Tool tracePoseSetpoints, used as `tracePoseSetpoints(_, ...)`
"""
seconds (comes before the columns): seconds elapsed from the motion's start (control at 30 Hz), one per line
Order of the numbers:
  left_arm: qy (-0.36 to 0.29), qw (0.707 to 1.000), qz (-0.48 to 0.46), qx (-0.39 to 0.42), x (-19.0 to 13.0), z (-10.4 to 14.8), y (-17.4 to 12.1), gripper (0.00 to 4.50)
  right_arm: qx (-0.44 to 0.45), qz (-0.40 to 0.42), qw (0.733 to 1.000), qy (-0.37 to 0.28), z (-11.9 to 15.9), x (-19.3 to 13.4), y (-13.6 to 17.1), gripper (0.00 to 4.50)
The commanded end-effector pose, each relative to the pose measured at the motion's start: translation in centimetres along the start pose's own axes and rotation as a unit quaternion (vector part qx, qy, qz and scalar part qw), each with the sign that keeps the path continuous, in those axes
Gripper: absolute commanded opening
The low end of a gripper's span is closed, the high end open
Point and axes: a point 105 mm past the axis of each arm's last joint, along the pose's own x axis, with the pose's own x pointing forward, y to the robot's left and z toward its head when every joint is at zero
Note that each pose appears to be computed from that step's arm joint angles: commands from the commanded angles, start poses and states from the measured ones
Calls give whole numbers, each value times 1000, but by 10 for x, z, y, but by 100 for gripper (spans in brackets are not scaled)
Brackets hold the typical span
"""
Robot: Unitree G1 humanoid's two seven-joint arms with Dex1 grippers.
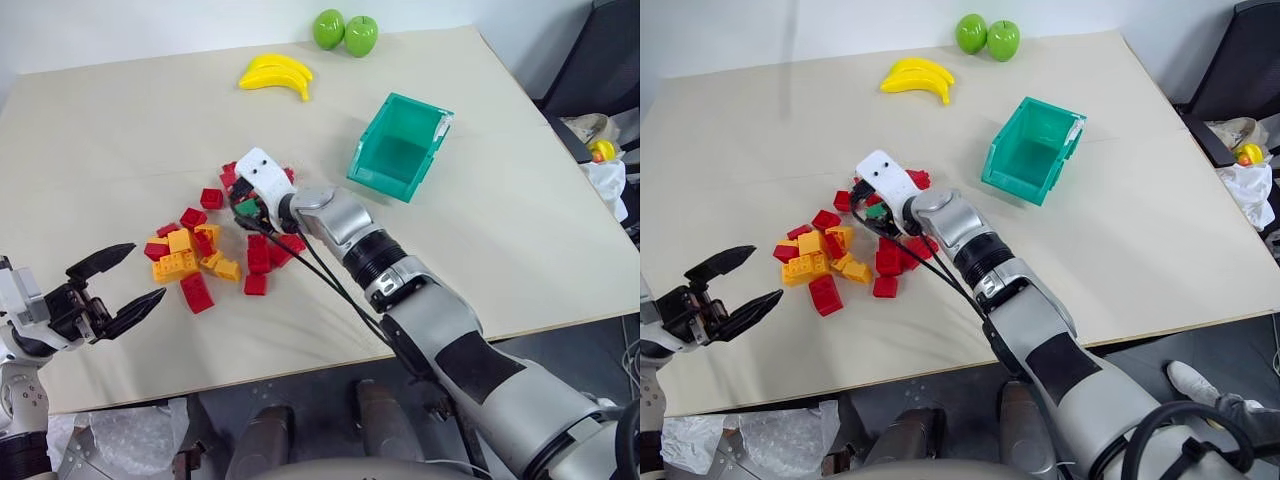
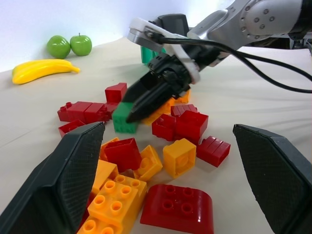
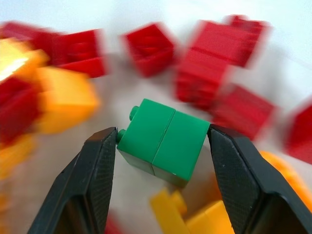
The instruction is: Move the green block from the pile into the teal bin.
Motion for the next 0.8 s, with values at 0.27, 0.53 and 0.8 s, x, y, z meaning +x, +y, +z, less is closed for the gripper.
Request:
tracePoseSetpoints(0.27,-10,1000,-6,11,4,4,-4,450,-29,138,980,-138,48,-58,30,251)
tracePoseSetpoints(0.53,-16,996,-85,3,52,3,-28,450,-93,-24,986,-134,20,-149,-61,251)
tracePoseSetpoints(0.8,-12,988,-153,0,112,6,-44,450,-108,-245,962,-60,-7,-239,-152,251)
